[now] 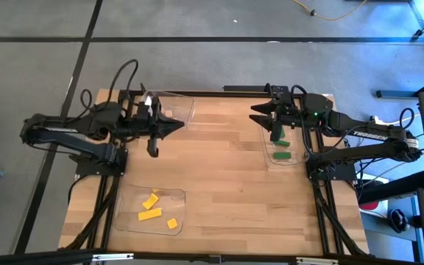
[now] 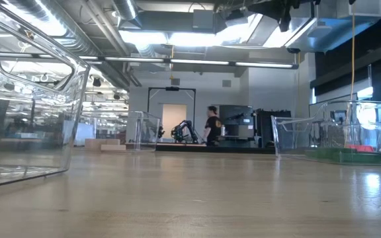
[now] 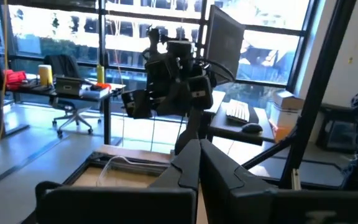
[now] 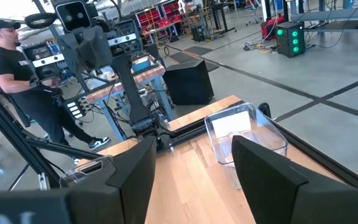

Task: Sort & place blocks by color
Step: Return to Home Position

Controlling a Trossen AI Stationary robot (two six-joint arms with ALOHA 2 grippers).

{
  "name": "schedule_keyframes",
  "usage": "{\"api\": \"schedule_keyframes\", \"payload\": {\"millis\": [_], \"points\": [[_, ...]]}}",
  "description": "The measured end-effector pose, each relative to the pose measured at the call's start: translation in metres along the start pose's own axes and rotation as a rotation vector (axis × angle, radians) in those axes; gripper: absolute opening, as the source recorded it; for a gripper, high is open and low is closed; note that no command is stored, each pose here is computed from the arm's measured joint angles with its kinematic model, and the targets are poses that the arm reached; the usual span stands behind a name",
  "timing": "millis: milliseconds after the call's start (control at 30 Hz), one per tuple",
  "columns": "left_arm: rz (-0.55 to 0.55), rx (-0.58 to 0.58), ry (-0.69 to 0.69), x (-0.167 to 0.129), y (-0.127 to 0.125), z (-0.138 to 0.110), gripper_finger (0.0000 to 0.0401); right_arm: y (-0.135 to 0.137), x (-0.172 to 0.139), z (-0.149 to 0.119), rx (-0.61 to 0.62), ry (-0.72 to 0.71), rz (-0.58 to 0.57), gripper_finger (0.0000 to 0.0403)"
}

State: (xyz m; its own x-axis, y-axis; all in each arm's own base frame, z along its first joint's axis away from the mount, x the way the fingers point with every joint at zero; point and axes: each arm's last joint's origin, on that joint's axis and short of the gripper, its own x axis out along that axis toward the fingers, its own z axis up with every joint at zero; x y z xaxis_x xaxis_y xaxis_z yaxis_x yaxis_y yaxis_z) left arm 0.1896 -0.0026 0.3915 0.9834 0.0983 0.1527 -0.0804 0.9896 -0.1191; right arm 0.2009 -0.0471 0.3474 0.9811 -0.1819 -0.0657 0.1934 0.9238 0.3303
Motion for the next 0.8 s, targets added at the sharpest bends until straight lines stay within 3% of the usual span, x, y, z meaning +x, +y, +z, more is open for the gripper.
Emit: {"api": "schedule_keyframes", "payload": {"millis": [600,800], "points": [[0.015,0.002,-0.029,-0.008,0.001,0.006,0.0000,0.000,0.000,0.000,-0.002,0.000,0.001,0.0214],[0.019,0.011,0.029,-0.022,0.003,0.006,0.0000,0.000,0.000,0.000,-0.002,0.000,0.001,0.0214]]}}
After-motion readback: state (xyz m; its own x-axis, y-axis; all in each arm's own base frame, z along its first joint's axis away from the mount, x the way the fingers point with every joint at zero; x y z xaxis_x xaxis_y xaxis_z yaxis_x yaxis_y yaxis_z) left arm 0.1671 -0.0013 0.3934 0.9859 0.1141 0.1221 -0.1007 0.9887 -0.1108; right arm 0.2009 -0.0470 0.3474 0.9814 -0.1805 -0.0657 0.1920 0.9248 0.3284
